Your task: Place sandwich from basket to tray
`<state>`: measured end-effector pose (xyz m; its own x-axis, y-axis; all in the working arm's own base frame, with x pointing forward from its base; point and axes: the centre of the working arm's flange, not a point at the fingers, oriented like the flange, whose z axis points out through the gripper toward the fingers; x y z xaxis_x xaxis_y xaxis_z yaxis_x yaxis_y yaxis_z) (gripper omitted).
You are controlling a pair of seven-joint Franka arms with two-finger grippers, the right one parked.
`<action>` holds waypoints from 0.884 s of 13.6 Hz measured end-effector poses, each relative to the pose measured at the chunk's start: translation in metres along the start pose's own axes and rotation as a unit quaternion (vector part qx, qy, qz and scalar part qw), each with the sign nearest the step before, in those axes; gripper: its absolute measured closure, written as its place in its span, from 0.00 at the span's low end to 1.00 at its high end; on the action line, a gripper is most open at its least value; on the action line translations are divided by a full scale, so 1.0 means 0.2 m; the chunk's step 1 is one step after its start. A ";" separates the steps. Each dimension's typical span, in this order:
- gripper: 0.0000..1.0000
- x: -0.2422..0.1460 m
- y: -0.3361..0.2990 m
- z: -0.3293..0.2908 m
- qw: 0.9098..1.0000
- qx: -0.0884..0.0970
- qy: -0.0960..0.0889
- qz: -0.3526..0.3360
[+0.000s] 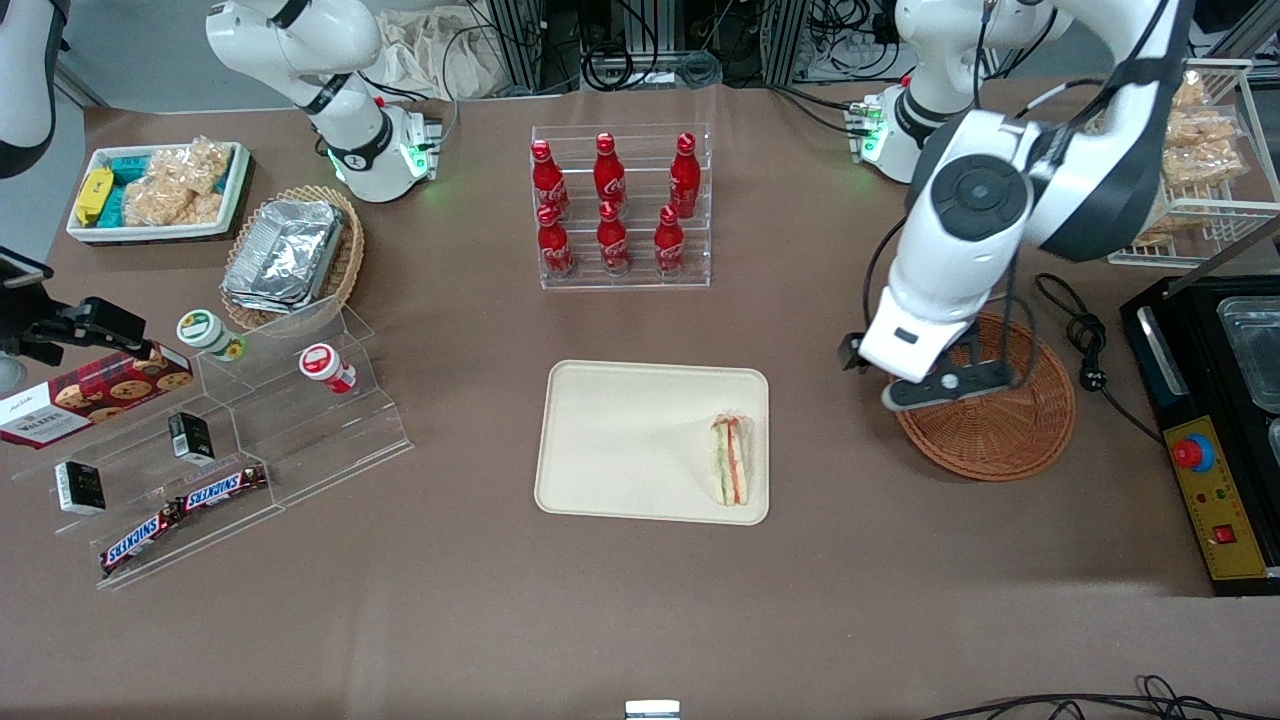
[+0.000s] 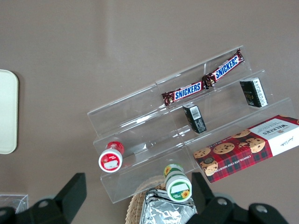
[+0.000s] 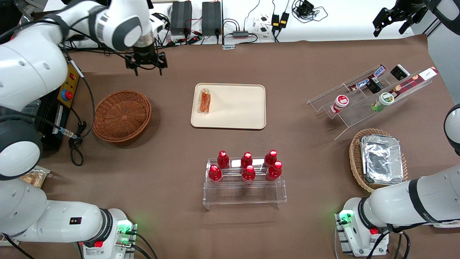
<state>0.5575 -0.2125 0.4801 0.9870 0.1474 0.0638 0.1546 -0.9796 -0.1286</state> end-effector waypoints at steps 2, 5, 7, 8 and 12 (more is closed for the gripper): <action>0.00 0.04 -0.18 -0.06 1.000 -0.015 -0.016 0.006; 0.00 0.11 -0.48 -0.08 0.998 -0.029 -0.040 0.028; 0.00 0.13 -0.60 -0.09 0.997 -0.029 -0.047 0.058; 0.00 0.13 -0.64 -0.10 0.996 -0.028 -0.049 0.067; 0.00 0.12 -0.67 -0.14 0.995 -0.026 -0.053 0.077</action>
<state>0.5595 -0.0811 0.5264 0.9984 0.0050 -0.0570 0.0005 -0.9970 -0.0780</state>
